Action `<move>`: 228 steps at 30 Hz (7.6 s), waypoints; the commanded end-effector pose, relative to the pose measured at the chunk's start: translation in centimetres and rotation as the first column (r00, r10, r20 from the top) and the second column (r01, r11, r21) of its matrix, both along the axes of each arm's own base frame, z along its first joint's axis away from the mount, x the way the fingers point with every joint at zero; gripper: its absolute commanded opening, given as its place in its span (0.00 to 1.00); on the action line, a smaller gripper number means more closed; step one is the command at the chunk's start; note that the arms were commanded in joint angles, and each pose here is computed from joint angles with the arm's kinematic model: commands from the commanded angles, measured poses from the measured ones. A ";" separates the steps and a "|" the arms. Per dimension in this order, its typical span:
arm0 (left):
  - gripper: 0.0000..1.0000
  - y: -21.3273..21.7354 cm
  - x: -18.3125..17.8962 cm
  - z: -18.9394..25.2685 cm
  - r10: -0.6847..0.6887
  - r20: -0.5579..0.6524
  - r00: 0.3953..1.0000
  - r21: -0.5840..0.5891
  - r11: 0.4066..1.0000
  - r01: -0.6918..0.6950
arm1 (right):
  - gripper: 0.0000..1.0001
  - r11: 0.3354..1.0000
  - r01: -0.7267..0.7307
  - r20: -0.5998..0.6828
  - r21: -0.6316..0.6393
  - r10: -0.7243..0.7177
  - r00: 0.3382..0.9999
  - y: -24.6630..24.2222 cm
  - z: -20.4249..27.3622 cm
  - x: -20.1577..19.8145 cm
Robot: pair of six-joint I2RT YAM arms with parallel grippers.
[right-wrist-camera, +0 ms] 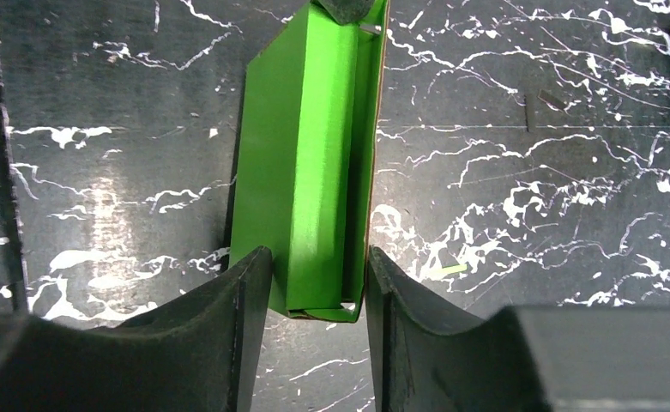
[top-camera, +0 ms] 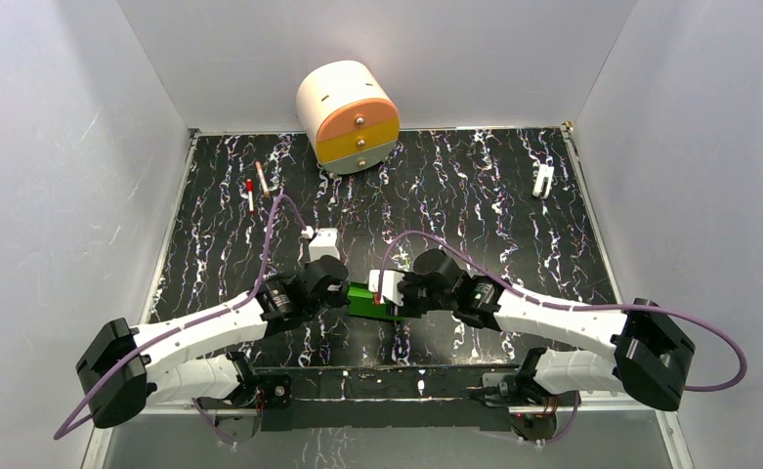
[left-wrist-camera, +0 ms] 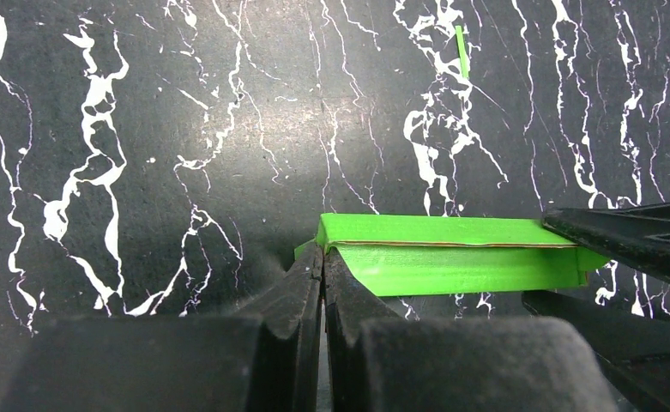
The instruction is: Fold the paper box
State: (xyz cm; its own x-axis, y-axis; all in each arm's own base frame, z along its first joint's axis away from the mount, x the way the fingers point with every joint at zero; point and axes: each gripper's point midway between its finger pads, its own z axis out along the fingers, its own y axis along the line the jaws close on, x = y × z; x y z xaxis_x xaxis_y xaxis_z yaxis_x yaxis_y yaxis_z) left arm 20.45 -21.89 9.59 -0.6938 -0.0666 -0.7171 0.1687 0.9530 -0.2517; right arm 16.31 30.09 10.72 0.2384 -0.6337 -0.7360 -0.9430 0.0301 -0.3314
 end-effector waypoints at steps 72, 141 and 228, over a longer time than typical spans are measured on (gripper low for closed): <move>0.46 3.7 0.1 -2.6 0.514 -0.332 0.791 -0.519 0.600 -0.608 | 0.28 0.968 0.123 0.317 -0.219 -0.049 0.947 1.0 -5.9 -1.9; 0.00 5.4 -0.6 -7.3 0.520 -0.249 0.817 -0.403 0.712 -0.576 | 0.93 0.187 0.972 -0.957 0.144 -0.223 0.185 -1.6 3.5 0.8; 0.78 4.5 -1.0 -1.8 0.204 -0.232 0.951 -0.507 0.809 -0.297 | 0.42 0.420 0.901 -0.923 0.109 -0.295 0.249 -0.9 -1.0 4.3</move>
State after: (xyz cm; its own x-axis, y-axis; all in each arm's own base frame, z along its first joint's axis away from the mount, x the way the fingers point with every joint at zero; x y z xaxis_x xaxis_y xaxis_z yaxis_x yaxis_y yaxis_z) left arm 18.94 -18.59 6.85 -0.7309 -0.5812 -0.3578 -0.1274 0.6312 -0.7651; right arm 20.28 29.44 9.04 -0.7858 0.3327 -0.5214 -0.2931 0.5420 0.7876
